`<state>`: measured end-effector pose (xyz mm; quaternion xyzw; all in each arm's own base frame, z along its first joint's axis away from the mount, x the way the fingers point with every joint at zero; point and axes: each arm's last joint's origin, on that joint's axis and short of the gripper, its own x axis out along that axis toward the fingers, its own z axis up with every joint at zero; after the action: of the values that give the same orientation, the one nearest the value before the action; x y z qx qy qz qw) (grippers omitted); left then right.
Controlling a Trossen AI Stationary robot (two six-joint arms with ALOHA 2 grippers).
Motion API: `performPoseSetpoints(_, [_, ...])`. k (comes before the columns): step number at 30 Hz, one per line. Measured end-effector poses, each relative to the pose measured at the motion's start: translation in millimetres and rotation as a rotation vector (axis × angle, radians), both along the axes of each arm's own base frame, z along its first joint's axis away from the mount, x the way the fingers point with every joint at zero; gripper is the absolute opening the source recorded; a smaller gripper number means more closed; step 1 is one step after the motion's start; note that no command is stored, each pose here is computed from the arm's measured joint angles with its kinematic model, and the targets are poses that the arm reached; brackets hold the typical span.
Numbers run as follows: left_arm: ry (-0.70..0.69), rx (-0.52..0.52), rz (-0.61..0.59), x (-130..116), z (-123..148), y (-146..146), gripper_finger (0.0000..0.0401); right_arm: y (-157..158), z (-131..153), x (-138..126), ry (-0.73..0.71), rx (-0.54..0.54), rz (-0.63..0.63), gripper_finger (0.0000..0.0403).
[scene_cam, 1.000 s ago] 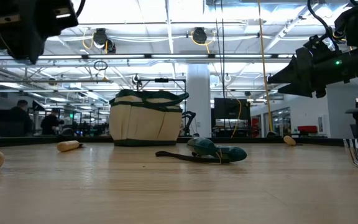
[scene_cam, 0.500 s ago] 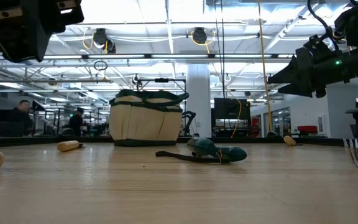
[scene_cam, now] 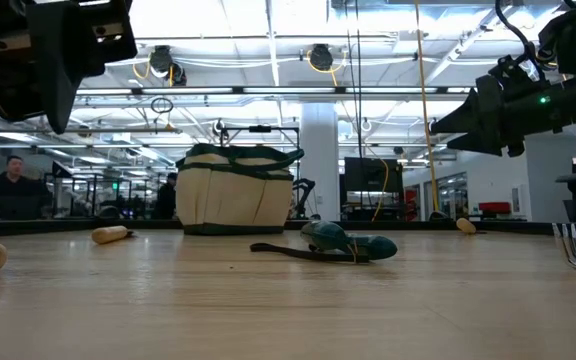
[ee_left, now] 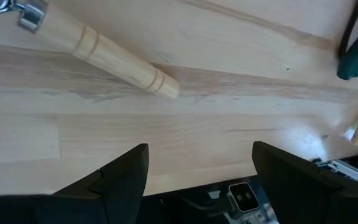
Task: Pick & Place Garden tools in Gardening bag
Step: Put the spray bottle into the gardening bag
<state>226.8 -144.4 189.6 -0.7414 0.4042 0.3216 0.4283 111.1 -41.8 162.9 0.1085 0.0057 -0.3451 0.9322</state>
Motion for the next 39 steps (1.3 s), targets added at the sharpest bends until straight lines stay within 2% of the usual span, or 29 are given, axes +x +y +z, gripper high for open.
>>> performPoseSetpoints(4, [0.027,0.009,0.004,-3,-1,-1,0.0294,0,0,0,0.0,0.0,0.0,0.0354])
performPoseSetpoints(10, [0.145,0.041,0.041,-15,-7,-1,0.0294,0,0,0,0.0,0.0,0.0,0.0354])
performPoseSetpoints(21, [0.213,0.097,0.037,-22,-10,3,0.0294,0,0,0,0.0,0.0,0.0,0.0354])
performPoseSetpoints(39, [0.02,0.382,-0.425,-16,-10,11,0.0294,0,0,0,0.0,0.0,0.0,0.0354])
